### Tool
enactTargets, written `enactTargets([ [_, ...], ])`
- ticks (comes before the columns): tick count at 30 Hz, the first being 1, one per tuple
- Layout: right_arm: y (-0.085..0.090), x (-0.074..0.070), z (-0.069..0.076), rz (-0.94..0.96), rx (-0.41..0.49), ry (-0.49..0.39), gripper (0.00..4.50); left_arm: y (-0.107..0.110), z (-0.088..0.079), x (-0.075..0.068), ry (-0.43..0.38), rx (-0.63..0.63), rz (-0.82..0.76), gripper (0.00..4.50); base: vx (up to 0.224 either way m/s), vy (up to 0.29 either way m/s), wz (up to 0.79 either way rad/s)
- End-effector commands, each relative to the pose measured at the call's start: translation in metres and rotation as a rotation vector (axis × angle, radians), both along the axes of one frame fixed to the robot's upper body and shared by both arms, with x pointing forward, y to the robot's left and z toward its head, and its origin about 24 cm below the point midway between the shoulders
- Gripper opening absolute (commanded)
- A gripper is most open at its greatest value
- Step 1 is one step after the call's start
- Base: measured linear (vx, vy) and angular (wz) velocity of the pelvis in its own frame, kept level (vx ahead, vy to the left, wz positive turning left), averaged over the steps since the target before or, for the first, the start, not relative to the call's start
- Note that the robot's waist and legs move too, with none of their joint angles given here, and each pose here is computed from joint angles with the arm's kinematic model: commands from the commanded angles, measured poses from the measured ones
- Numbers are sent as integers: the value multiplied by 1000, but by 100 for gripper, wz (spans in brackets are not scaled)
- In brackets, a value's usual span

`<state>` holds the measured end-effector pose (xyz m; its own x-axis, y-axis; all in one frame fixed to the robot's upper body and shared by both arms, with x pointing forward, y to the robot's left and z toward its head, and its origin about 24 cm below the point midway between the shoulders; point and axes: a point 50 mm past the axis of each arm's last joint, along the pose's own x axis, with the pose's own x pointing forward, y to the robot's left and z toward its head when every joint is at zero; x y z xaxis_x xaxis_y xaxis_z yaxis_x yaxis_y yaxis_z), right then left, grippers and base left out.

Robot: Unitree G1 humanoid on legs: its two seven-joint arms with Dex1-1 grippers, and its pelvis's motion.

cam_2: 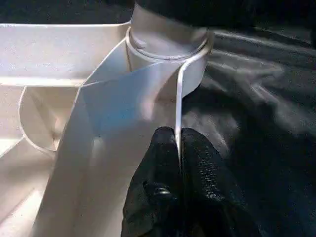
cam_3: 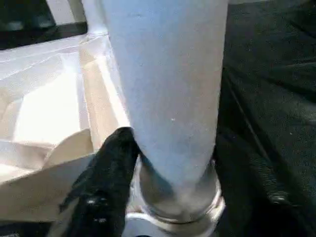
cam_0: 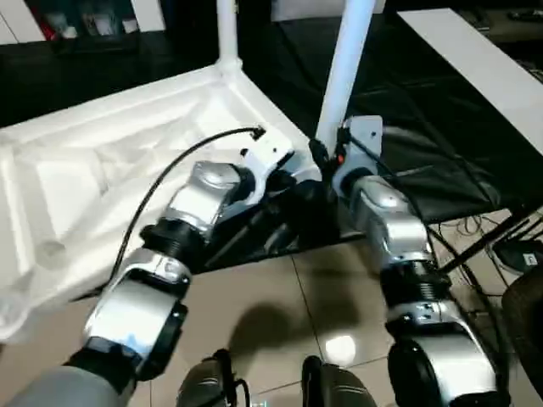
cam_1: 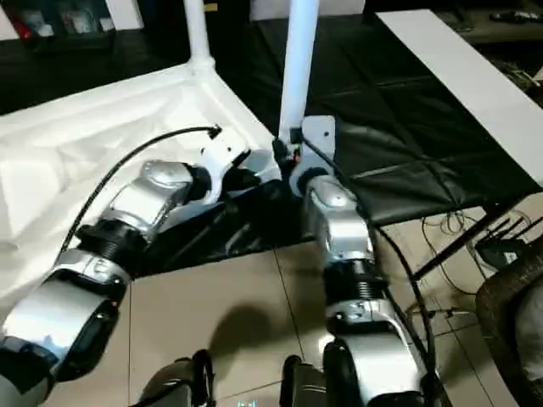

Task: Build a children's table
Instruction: Rotate leg to tighten

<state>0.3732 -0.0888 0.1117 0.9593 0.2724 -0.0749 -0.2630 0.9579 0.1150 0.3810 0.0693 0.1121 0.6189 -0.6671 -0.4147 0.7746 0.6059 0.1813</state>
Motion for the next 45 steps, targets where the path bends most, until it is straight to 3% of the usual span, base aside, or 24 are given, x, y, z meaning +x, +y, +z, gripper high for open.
enactTargets([
  [1, 57, -14, -8, 227, 50, 48, 278, -21, 17, 3, -79, -42, 13, 0, 0, 0, 0],
  [2, 51, -11, -7, 215, 51, 36, 303, -18, 15, 3, -76, -40, 17, 0, 0, 0, 0],
  [7, 26, -7, -6, 210, 38, -7, 337, -10, 12, 2, -76, -31, -26, 0, 0, 0, 0],
  [8, 10, -6, -4, 234, 3, -46, 351, -6, 10, -2, -72, -23, -91, 0, 0, 0, 0],
  [9, 8, -6, -4, 245, -3, -52, 357, -5, 9, -3, -68, -21, -101, 0, 0, 0, 0],
  [11, -14, -9, -4, 327, -76, -85, 377, 4, 4, -8, -47, -3, -154, 0, 0, 0, 0],
  [12, -14, -9, -4, 327, -76, -85, 384, 4, 4, -8, -47, -3, -154, 0, 0, 0, 0],
  [17, -61, -20, 0, 493, -202, -108, 397, 26, -6, -14, -33, 76, -232, 0, 0, 0, 0],
  [22, -83, -33, 5, 620, -260, -108, 397, 37, -10, -21, -45, 148, -328, 0, 0, 0, 0],
  [29, -96, -37, 9, 659, -273, -117, 397, 39, -9, -28, -42, 150, -457, 0, 0, 0, 0],
  [31, -97, -42, 8, 752, -262, -103, 397, 41, -10, -36, -19, 152, -558, 0, 0, 0, 0],
  [37, -96, -47, 8, 919, -220, -68, 397, 43, -9, -44, 11, 156, -658, 0, 0, 0, 0],
  [45, -89, -48, 7, 1084, -205, 4, 324, 47, -7, -50, 33, 169, -729, 0, 0, 0, 0],
])
